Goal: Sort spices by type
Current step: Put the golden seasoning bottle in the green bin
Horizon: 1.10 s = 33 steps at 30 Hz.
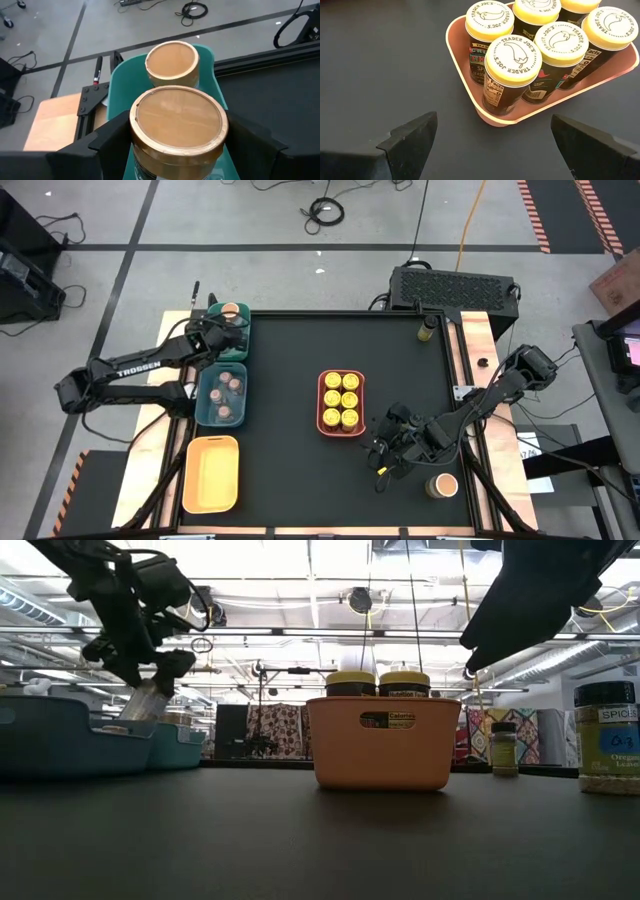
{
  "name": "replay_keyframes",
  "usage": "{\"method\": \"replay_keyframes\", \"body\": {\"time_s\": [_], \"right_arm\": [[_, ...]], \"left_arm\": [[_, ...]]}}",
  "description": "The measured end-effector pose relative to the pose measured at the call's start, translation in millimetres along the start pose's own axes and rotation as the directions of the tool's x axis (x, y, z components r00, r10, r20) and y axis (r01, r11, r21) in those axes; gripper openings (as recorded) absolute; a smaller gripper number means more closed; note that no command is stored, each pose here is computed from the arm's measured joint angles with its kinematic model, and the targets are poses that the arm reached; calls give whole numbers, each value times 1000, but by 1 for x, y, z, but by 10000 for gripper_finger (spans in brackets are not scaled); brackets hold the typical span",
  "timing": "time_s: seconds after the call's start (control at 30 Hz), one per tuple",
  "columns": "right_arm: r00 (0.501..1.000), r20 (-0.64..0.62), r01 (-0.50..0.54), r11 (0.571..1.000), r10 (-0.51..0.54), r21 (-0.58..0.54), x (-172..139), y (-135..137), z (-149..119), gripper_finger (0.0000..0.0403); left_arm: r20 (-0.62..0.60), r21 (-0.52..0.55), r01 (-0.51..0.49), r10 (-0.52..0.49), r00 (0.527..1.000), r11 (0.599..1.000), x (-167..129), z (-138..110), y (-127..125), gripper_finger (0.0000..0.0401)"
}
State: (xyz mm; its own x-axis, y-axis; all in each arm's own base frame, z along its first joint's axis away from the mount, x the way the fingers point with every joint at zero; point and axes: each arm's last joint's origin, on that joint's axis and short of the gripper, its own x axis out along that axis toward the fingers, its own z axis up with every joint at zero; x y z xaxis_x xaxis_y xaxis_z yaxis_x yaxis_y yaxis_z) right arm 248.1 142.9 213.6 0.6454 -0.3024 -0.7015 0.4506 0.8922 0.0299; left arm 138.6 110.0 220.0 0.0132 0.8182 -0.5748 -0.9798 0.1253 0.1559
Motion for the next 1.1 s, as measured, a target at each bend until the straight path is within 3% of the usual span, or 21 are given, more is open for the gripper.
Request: {"method": "replay_keyframes", "body": {"time_s": [0.57,1.1], "right_arm": [[1000,1,1,1000,-1,-11,0,0,0,384],[1000,0,0,1000,0,-10,0,0,0,384]], "left_arm": [[36,-96,14,-10,999,995,14,-3,3,281],[13,-99,39,-38,999,994,15,-3,3,283]]}}
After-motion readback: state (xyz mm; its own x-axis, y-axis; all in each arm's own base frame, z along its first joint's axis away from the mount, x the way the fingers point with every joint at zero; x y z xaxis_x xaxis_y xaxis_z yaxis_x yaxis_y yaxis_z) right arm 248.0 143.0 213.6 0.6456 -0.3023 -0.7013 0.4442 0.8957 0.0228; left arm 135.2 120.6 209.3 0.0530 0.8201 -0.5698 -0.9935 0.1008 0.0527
